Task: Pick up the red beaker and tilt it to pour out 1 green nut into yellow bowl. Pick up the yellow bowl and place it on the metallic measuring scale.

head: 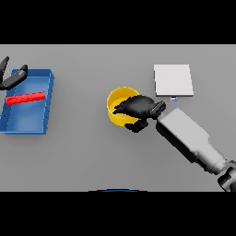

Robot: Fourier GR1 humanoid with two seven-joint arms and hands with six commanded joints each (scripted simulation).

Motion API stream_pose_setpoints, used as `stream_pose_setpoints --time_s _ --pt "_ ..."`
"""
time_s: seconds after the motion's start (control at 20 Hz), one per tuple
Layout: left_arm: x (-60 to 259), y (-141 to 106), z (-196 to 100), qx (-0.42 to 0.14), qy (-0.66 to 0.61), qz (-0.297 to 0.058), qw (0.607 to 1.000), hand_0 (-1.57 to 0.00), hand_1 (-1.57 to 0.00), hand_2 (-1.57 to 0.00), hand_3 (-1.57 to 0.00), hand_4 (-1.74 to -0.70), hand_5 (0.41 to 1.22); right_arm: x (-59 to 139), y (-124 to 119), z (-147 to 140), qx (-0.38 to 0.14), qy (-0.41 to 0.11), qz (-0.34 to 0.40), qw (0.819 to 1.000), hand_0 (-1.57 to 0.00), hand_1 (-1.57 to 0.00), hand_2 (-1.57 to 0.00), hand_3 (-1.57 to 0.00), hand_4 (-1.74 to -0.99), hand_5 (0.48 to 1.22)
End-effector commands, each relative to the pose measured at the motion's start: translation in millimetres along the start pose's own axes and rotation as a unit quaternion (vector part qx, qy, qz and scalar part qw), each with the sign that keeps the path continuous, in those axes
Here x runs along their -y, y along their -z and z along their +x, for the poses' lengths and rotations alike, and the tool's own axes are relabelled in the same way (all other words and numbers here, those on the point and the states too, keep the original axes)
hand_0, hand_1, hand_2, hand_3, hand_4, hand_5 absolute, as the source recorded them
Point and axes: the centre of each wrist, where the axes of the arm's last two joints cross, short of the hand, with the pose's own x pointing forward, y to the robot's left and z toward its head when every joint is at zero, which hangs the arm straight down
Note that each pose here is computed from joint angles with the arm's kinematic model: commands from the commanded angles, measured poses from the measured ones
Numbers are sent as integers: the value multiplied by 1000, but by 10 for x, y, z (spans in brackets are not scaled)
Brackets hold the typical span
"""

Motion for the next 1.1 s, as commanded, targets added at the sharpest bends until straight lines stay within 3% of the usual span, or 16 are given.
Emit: stream_pose_setpoints --time_s 0.0,0.05,0.15,0.2,0.35,0.6,0.9,1.05 --pt "4 13 8 -3 1 1 1000 1 1 1 1 -789 710 -46 6 13 4 -2 2 1000 -455 -407 -349 -322 -1363 957" --pt "30 9 17 -3 2 0 1000 1 1 1 1 -788 710 -28 7 3 9 -4 1 1000 -678 -640 -594 -572 -1435 1010" --pt "-19 10 6 5 0 0 1000 1 1 1 1 -787 707 -17 -22 -31 19 1 1 1000 -999 -975 -945 -792 -1540 1086" --pt "2 -1 -4 3 0 -1 1000 1 1 1 1 -787 707 -15 -31 -32 22 -1 4 1000 -1114 -1094 -1071 -882 -1578 1113" --pt "-24 15 35 0 6 2 1000 1 1 1 1 -784 711 2 -54 -5 14 6 11 1000 -1337 -1327 -1246 -1066 -1658 1166" --pt "-26 -16 11 3 1 -4 1000 1 1 1 1 -786 704 94 -128 -25 12 8 7 1000 -1494 -1491 -1362 -1198 -1714 1203" --pt "-16 -20 49 4 7 2 1000 1 1 1 1 -770 705 310 -344 -96 -11 9 -3 1000 -1551 -1550 -1481 -1157 -1734 1216" --pt "-10 -16 44 9 0 -6 1000 1 1 1 1 -782 702 408 -513 -108 -33 2 -14 999 -1561 -1560 -1433 -1215 -1737 1219"
